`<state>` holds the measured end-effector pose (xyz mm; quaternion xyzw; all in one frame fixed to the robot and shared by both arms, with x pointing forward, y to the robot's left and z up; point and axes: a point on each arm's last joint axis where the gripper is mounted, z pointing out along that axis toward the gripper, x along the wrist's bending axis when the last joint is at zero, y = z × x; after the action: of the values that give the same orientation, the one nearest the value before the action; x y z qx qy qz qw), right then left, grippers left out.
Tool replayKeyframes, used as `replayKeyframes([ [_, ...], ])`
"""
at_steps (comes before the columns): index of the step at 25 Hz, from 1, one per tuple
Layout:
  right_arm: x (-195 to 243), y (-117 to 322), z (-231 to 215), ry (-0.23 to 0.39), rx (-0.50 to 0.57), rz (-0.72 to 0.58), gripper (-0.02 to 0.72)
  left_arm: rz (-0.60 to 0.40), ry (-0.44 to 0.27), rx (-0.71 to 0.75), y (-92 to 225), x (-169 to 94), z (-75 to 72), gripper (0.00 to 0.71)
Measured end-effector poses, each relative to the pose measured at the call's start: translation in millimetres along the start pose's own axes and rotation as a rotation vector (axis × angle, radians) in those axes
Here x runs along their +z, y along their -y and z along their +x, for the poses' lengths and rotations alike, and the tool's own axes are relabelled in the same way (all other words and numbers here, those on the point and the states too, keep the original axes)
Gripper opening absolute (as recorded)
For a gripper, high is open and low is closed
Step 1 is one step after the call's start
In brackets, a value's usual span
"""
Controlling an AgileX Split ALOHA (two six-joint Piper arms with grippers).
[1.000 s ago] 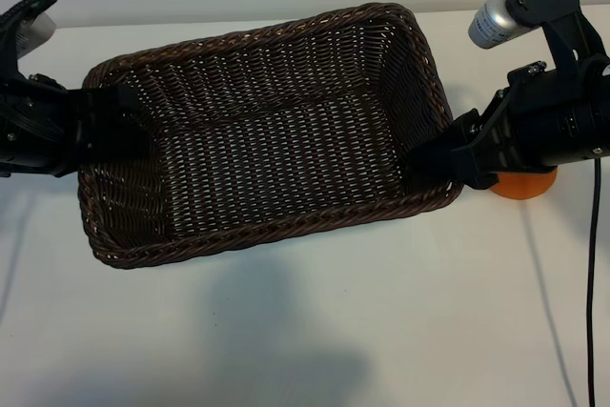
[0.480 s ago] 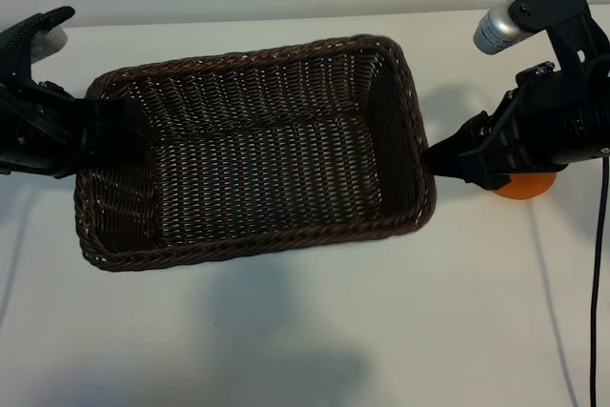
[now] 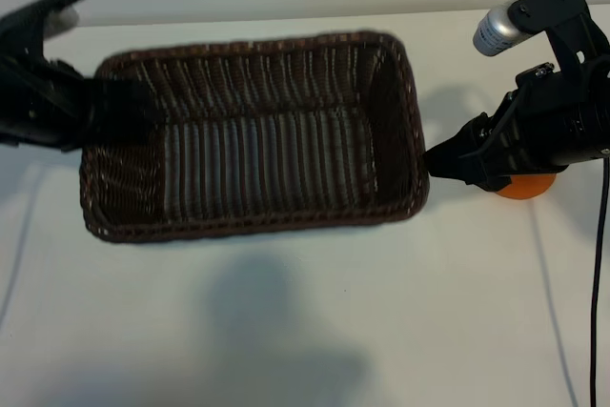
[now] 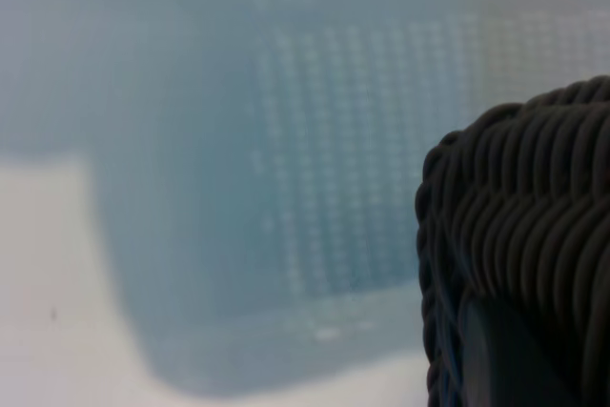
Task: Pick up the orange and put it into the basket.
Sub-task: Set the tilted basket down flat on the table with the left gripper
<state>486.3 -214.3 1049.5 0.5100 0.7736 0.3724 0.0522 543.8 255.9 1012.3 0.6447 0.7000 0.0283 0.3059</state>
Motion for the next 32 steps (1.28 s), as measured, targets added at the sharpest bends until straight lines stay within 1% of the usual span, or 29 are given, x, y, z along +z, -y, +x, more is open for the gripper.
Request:
replayKeyframes([
  [3, 0.0, 0.2, 0.0, 0.0, -0.001, 0.002, 0.595, -0.012, 0.006, 0.006, -7.1, -1.1, -2.3, 0.136],
  [9, 0.0, 0.3, 0.1, -0.001, -0.001, 0.003, 0.595, 0.05, -0.003, -0.002, -10.2, 20.7, 4.4, 0.135],
  [19, 0.0, 0.4, 0.0, 0.0, -0.003, 0.004, 0.595, 0.042, -0.024, 0.003, -17.9, 42.0, 10.2, 0.135],
  [26, 0.0, 0.7, 0.2, -0.002, -0.004, 0.008, 0.595, 0.082, -0.027, 0.031, -10.2, 67.7, 2.8, 0.135],
  [32, 0.0, 1.1, 0.5, -0.005, -0.005, 0.013, 0.595, 0.072, -0.032, 0.034, -10.9, 70.2, 3.3, 0.135],
])
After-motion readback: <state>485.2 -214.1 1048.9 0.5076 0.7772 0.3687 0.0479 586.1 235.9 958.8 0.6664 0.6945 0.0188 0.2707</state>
